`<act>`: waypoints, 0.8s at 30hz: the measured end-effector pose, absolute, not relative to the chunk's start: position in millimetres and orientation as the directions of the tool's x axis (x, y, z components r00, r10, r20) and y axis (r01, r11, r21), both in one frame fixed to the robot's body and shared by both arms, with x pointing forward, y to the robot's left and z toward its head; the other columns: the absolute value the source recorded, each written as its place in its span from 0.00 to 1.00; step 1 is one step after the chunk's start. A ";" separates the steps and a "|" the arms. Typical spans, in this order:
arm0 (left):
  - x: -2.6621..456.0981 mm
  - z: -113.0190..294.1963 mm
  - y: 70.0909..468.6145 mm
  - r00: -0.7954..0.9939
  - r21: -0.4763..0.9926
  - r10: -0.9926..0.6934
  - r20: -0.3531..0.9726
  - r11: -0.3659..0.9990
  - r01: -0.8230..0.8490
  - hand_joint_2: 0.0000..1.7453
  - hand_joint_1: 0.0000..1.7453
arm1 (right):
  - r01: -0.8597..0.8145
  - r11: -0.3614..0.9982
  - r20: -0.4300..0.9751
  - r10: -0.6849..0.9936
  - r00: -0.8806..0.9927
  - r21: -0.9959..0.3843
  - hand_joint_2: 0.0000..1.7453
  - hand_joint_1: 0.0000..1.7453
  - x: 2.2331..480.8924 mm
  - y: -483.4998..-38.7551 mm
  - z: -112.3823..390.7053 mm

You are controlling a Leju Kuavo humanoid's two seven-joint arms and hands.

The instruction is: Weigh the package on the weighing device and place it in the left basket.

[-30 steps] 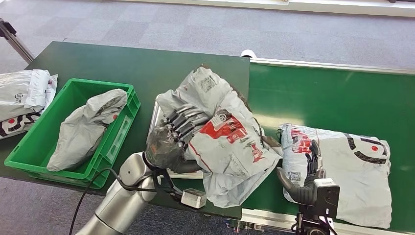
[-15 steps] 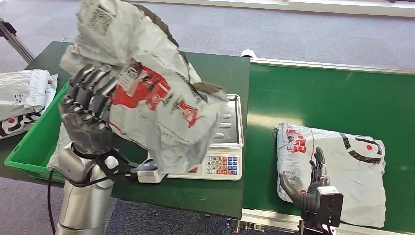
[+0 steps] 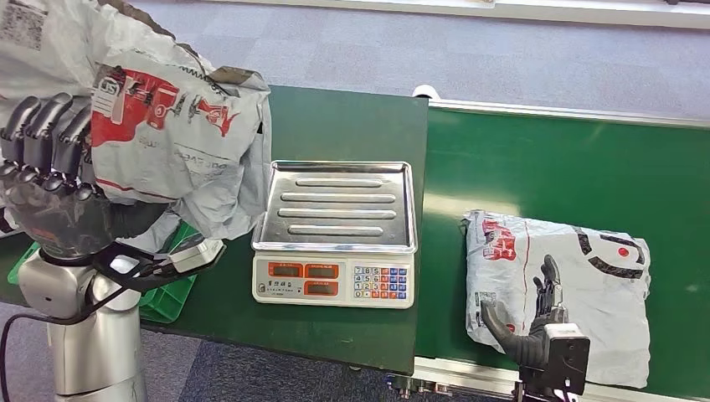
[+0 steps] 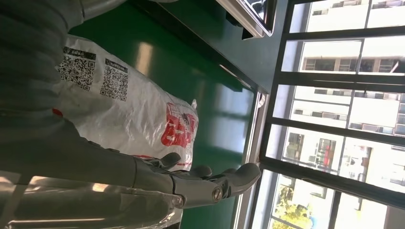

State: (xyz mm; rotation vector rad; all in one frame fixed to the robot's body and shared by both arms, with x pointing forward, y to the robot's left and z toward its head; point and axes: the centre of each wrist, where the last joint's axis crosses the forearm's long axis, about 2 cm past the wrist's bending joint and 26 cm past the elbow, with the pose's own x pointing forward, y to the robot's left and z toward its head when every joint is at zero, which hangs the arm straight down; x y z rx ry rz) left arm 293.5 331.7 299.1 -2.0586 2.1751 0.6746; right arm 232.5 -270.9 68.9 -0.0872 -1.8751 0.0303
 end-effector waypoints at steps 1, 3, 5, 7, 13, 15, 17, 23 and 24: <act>292.3 296.7 337.0 -0.070 0.277 -0.935 -0.349 -0.031 -0.961 0.00 1.00 | 0.045 0.997 0.951 0.079 -0.299 -0.068 1.00 0.00 231.8 -271.0 69.3; 289.9 289.8 347.6 0.000 0.314 -0.943 -0.333 -0.111 -0.943 0.00 1.00 | 0.046 0.996 0.950 0.085 -0.300 -0.075 1.00 0.00 230.1 -271.4 70.2; 287.1 280.2 356.2 0.070 0.357 -0.957 -0.281 -0.172 -0.918 0.00 1.00 | 0.049 0.996 0.949 0.091 -0.300 -0.080 1.00 0.00 228.1 -271.8 70.8; 284.0 268.9 365.5 0.123 0.400 -0.964 -0.237 -0.212 -0.892 0.00 1.00 | 0.052 0.995 0.948 0.096 -0.302 -0.084 1.00 0.00 226.4 -272.0 71.5; 273.6 223.6 404.4 0.273 0.556 -0.954 -0.125 -0.295 -0.777 0.00 1.00 | 0.056 0.994 0.948 0.103 -0.302 -0.090 1.00 0.00 224.6 -273.3 73.2; 276.9 207.1 415.0 0.381 0.614 -0.924 -0.012 -0.308 -0.727 0.00 1.00 | 0.056 0.994 0.948 0.106 -0.299 -0.093 1.00 0.00 224.8 -273.9 73.2; 284.3 189.5 417.5 0.469 0.675 -0.880 0.071 -0.304 -0.672 0.00 1.00 | 0.057 0.994 0.948 0.108 -0.300 -0.095 1.00 0.00 225.6 -274.1 73.8; 289.6 149.6 412.6 0.434 0.776 -0.899 -0.050 -0.308 -0.550 0.00 1.00 | 0.066 0.994 0.948 0.104 -0.302 -0.088 1.00 0.00 227.7 -273.1 75.2; 289.5 146.4 413.7 0.427 0.782 -0.902 -0.067 -0.313 -0.539 0.00 1.00 | 0.068 0.994 0.948 0.104 -0.301 -0.087 1.00 0.00 227.7 -273.2 75.2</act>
